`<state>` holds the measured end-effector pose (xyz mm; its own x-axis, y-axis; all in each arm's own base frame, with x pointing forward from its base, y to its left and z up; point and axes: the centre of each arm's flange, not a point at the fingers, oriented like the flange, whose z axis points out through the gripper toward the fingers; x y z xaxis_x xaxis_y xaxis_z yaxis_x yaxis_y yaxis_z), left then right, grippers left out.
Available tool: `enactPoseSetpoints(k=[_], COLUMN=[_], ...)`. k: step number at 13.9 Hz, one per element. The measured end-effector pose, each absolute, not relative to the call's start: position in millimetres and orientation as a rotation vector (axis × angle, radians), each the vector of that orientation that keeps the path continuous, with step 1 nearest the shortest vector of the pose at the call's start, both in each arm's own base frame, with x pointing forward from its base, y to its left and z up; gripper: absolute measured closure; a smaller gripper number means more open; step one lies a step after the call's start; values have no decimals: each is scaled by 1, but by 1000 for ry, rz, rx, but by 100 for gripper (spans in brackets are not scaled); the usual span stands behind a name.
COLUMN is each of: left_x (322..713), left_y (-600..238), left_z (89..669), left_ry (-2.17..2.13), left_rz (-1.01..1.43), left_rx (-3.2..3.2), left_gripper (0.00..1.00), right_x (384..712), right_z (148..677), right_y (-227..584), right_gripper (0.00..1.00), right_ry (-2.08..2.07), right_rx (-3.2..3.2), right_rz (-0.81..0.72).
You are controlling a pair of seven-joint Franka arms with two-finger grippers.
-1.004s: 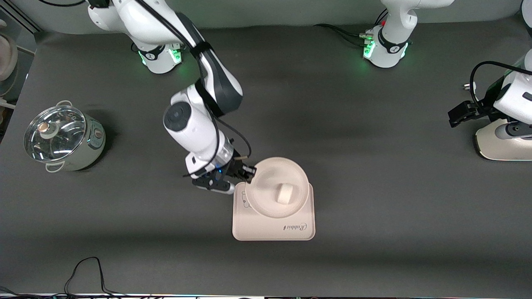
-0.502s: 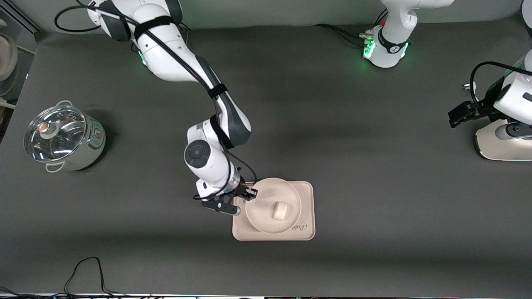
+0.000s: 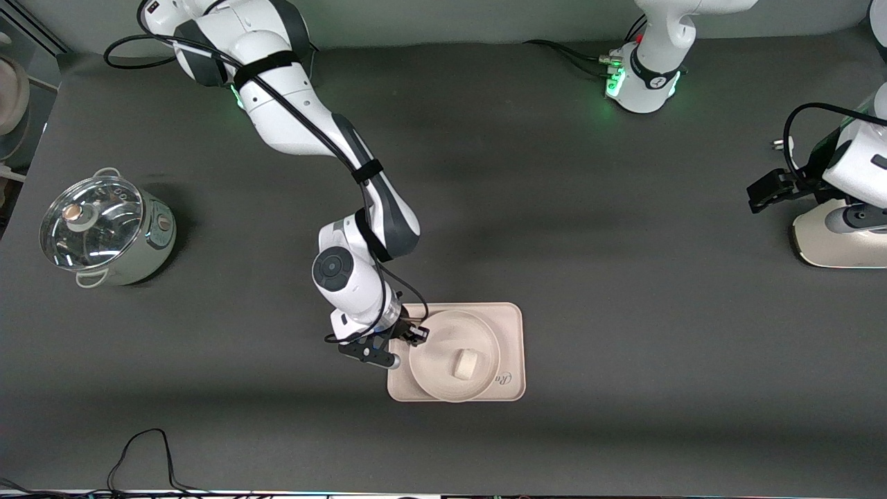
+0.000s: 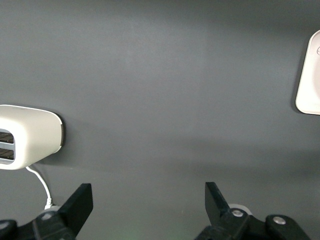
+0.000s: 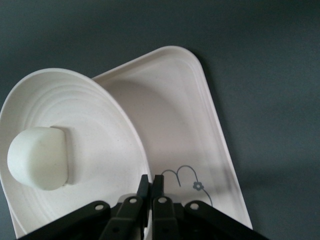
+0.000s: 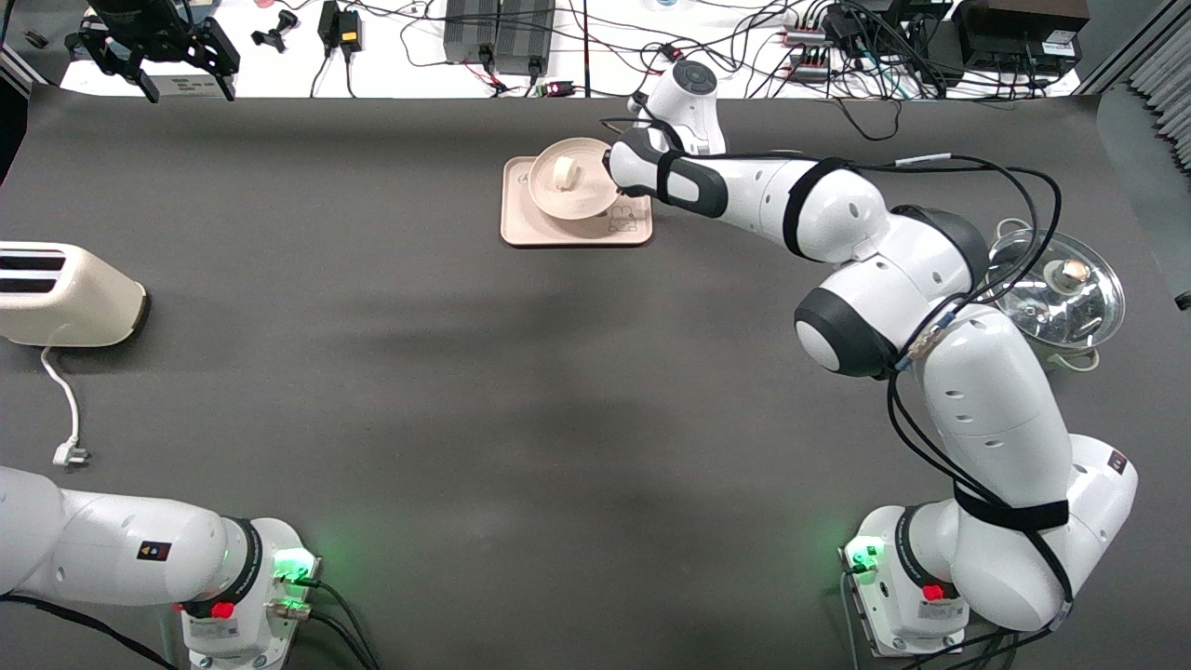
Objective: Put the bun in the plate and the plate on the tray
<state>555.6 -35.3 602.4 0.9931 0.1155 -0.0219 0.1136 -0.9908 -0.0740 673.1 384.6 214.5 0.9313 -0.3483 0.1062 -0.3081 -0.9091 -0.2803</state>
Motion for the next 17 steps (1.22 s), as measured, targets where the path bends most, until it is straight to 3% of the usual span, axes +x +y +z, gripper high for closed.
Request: enactPoseSetpoints(k=[2, 8, 11, 17], left_x=[556, 556, 556, 556], left_y=[-36, -36, -36, -36], left_z=[602, 602, 602, 602], left_ry=[-175, -175, -175, -176], left_rz=[40, 41, 42, 41], left_rx=[-3064, -3064, -3063, -3064], left_gripper=[0, 0, 0, 0], right_x=[673, 673, 679, 691], right_z=[212, 223, 260, 407], right_y=[386, 397, 395, 299], right_gripper=[90, 27, 0, 0], right_ry=[490, 469, 461, 539], right_rx=[-2822, -2800, -2791, -2875], right_rz=[-230, -242, -237, -175])
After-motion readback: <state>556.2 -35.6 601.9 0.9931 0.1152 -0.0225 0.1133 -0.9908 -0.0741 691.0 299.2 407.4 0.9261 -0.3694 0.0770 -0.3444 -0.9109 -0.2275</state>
